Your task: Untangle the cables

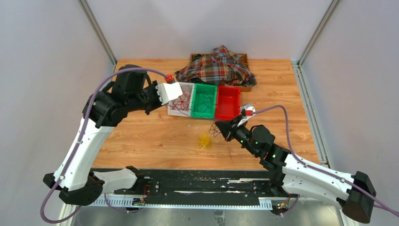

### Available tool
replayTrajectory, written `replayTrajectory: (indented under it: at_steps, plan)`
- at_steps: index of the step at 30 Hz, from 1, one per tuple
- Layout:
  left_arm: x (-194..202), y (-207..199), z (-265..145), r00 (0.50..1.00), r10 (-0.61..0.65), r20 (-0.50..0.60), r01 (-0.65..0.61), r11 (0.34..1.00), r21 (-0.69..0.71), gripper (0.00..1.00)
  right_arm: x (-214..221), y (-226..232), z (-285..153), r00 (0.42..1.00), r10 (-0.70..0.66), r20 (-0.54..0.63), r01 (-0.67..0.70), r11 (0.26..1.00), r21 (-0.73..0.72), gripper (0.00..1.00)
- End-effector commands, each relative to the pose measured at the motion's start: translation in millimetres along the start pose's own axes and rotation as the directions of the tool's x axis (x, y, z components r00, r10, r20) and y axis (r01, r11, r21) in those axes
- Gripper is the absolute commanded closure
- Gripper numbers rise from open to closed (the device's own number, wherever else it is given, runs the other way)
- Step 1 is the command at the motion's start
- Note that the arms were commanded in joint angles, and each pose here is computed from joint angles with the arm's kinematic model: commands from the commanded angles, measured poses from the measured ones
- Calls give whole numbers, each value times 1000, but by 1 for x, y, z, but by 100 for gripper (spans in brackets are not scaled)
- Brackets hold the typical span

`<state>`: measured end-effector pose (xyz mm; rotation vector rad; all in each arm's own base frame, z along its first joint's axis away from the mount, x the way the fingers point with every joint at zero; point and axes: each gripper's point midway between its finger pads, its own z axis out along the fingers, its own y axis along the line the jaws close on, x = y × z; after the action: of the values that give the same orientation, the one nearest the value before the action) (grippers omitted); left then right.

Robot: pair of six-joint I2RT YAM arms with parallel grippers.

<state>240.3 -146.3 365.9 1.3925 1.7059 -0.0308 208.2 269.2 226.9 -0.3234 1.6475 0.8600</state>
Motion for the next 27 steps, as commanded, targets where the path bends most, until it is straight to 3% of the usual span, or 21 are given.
replayTrajectory:
  at_steps: [1, 6, 8, 9, 12, 15, 22, 27]
  plan:
    - [22, -13, 6, 999, 9, -35, -9, 1000, -4, 100, -17, -14, -14, 998, -33, 47, 30, 997, 66, 100]
    - [47, -55, 21, 998, -43, -56, 49, 991, 121, 99, -33, -2, -17, 997, -18, 81, 17, 1000, 10, 99]
    - [51, -70, 26, 996, -72, -54, 80, 982, 173, 93, -36, 7, -16, 997, -17, 76, 19, 999, -27, 99]
    - [51, -75, 27, 995, -84, -50, 92, 977, 193, 86, -37, 12, -15, 997, -18, 72, 21, 999, -47, 99]
    - [45, -92, 27, 993, -121, -13, 120, 957, 266, 38, -37, 21, -12, 999, -21, 46, 25, 996, -84, 100]
    - [31, -108, 23, 989, -126, 75, 92, 932, 350, 16, -31, 25, -8, 1000, -27, 15, 28, 994, -105, 99]
    - [-8, -123, 38, 951, -255, 176, 134, 852, 507, 10, -23, 34, -1, 999, -24, -39, 18, 991, -135, 100]
    - [-30, -134, 56, 912, -382, 151, 211, 752, 625, 3, -25, 35, 2, 999, -21, -45, 15, 991, -130, 99]
